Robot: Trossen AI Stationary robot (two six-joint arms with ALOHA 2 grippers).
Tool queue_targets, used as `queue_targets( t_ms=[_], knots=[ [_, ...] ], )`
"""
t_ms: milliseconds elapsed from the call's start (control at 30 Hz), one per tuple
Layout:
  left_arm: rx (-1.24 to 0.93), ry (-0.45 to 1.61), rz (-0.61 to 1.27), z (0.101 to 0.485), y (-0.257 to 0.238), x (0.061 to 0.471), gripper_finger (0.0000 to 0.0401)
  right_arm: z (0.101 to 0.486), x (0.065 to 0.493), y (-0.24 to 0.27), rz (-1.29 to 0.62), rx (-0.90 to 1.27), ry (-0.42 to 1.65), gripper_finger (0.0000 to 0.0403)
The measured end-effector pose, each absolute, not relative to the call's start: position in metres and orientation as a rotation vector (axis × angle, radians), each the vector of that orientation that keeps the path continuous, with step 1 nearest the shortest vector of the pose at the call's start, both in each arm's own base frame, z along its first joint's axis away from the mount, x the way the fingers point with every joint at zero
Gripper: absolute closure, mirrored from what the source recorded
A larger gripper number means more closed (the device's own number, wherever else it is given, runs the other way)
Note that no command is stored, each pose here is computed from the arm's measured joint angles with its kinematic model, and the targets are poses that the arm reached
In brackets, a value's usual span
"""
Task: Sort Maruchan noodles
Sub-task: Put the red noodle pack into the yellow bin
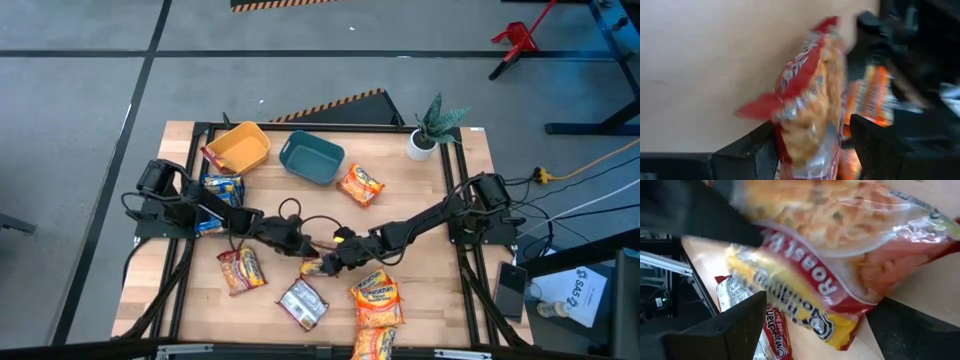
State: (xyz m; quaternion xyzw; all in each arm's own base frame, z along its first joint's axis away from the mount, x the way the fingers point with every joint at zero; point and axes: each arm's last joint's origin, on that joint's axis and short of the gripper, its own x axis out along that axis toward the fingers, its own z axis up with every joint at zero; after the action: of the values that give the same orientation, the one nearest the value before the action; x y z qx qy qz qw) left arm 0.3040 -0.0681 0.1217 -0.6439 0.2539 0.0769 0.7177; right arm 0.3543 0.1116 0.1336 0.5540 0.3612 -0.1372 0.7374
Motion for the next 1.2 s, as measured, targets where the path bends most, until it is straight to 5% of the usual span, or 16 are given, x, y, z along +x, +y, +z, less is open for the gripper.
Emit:
queue_targets(
  t_ms=[433,800,1200],
  knots=[
    [-1.475,0.546,0.127,0.127,-0.066,0.307,0.0183,0.135,0.355,0.112,-0.284,1.207,0.786,0.0088],
    [-1.492,0.539,0.151,0.126,-0.063,0.307,0.0285,0.137,0.355,0.113,-0.239,1.188,0.813,0.0088],
    [-1.56,0.485,0.084,0.135,-0.047,0.314,0.0287,0.179,0.332,0.108,-0.121,1.032,0.922,0.0088]
  ],
)
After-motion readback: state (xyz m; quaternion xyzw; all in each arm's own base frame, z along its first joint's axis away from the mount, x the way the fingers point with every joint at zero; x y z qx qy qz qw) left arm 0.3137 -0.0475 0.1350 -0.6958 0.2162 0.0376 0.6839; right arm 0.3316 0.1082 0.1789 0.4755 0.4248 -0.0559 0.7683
